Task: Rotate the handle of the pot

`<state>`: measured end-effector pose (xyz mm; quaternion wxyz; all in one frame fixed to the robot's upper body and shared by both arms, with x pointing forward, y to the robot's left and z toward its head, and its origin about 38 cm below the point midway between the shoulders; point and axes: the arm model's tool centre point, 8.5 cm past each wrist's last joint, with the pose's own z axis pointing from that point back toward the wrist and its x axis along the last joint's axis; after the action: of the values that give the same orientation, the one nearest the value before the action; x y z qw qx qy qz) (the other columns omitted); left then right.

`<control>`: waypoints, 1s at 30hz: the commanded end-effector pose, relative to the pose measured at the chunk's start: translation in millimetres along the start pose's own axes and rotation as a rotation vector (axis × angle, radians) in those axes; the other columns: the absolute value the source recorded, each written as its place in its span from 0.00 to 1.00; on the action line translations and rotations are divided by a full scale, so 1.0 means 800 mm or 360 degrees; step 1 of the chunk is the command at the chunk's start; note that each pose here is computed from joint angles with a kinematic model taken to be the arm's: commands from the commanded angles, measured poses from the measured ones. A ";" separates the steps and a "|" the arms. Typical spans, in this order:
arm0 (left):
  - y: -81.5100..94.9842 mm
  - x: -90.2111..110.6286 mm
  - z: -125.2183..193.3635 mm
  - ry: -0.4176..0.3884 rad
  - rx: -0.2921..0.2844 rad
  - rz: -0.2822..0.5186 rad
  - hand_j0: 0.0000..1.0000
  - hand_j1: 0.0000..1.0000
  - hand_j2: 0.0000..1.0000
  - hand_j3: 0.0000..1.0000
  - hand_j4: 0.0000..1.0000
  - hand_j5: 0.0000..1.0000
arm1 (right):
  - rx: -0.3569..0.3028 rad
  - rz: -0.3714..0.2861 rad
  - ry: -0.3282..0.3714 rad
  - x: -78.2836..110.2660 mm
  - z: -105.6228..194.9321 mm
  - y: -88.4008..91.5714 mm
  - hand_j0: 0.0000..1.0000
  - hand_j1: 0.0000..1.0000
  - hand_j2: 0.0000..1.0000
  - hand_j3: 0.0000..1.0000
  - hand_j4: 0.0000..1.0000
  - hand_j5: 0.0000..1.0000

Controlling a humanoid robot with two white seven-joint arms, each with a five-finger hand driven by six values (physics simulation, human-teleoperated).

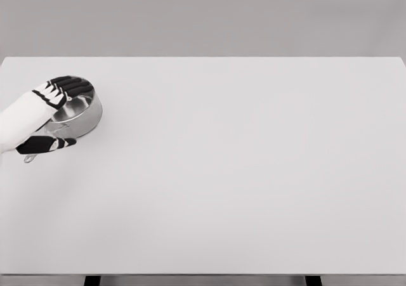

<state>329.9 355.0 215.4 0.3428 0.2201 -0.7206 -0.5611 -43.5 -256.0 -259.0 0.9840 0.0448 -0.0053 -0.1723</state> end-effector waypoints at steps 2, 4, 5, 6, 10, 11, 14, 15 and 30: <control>0.001 0.000 0.000 -0.0003 -0.0008 0.0002 1.00 1.00 1.00 1.00 1.00 1.00 | 0.0000 0.0000 0.0000 0.000 0.000 0.000 1.00 1.00 1.00 1.00 1.00 1.00; 0.000 0.000 -0.001 -0.0003 -0.0008 0.0002 1.00 1.00 1.00 1.00 1.00 1.00 | 0.0000 0.0000 0.0000 0.000 0.000 0.000 1.00 1.00 1.00 1.00 1.00 1.00; 0.003 0.000 -0.001 -0.0004 -0.0001 -0.0004 1.00 1.00 1.00 1.00 1.00 1.00 | 0.0000 0.0000 0.0000 0.000 0.000 0.000 1.00 1.00 1.00 1.00 1.00 1.00; 0.003 0.000 -0.002 -0.0005 -0.0001 -0.0007 1.00 1.00 1.00 1.00 1.00 1.00 | 0.0000 0.0000 0.0000 0.000 0.000 0.000 1.00 1.00 1.00 1.00 1.00 1.00; 0.008 -0.003 -0.004 0.0007 -0.0041 -0.0089 1.00 1.00 1.00 1.00 1.00 1.00 | 0.0000 0.0000 0.0000 0.000 0.000 0.000 1.00 1.00 1.00 1.00 1.00 1.00; 0.011 -0.005 -0.009 0.0021 -0.0081 -0.0186 1.00 1.00 1.00 1.00 1.00 1.00 | 0.0000 0.0000 0.0000 0.000 0.000 0.000 1.00 1.00 1.00 1.00 1.00 1.00; 0.026 0.000 -0.041 -0.0045 -0.0119 -0.0341 1.00 1.00 1.00 1.00 1.00 1.00 | 0.0000 0.0000 0.0000 0.000 0.000 0.000 1.00 1.00 1.00 1.00 1.00 1.00; 0.023 0.003 -0.054 -0.0076 -0.0155 -0.0378 1.00 1.00 1.00 1.00 1.00 1.00 | 0.0000 0.0000 0.0000 0.000 0.000 0.000 1.00 1.00 1.00 1.00 1.00 1.00; -0.037 0.007 -0.076 -0.0118 -0.0490 -0.0510 1.00 1.00 1.00 1.00 1.00 1.00 | 0.0000 0.0000 0.0000 0.000 0.000 0.000 1.00 1.00 1.00 1.00 1.00 1.00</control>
<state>367.9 300.7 201.6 0.2465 0.2562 -0.6012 -0.7156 -43.5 -256.0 -259.0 0.9840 0.0448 -0.0053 -0.1723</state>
